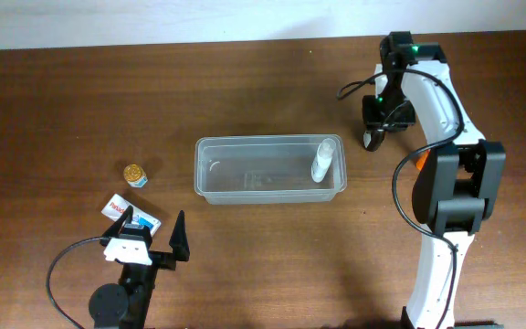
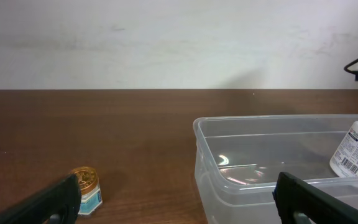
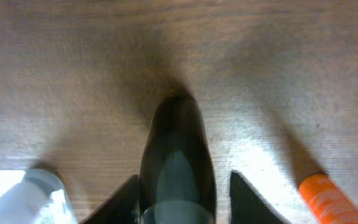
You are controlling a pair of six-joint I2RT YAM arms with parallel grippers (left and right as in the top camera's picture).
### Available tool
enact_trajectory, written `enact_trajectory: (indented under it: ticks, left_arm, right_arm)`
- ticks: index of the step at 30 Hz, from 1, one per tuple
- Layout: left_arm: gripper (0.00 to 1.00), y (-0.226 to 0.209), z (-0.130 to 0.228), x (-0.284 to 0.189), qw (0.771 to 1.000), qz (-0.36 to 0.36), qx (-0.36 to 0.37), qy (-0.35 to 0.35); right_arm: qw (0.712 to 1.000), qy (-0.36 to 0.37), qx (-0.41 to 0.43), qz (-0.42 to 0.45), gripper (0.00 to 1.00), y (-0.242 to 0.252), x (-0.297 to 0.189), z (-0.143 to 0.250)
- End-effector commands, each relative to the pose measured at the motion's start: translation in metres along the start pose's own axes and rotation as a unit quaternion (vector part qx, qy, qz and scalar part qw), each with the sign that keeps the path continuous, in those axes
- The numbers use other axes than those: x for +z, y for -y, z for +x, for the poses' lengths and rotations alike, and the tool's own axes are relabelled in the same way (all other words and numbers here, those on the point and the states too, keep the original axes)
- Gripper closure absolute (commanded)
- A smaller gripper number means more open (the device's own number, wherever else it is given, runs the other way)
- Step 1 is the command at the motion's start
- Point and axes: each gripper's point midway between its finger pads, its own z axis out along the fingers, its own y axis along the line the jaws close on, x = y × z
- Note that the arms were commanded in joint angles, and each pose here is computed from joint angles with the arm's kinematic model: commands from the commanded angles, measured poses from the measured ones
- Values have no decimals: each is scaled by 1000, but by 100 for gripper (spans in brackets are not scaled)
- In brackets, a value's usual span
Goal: Pack container
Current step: 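Move the right gripper to the small dark bottle and grasp it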
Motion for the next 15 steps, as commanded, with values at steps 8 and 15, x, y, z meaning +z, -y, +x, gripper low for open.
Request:
enact_trajectory:
  ticks: [8,15]
  left_arm:
    - [1,-2,1,0,1000,-5,-1,1]
    - [1,-2,1,0,1000,-5,-1,1]
  right_arm:
    - [1000,-4,-5,-16,78,-4,-4,0]
    - [999,31,-2,-33,79,-12,-59,-11]
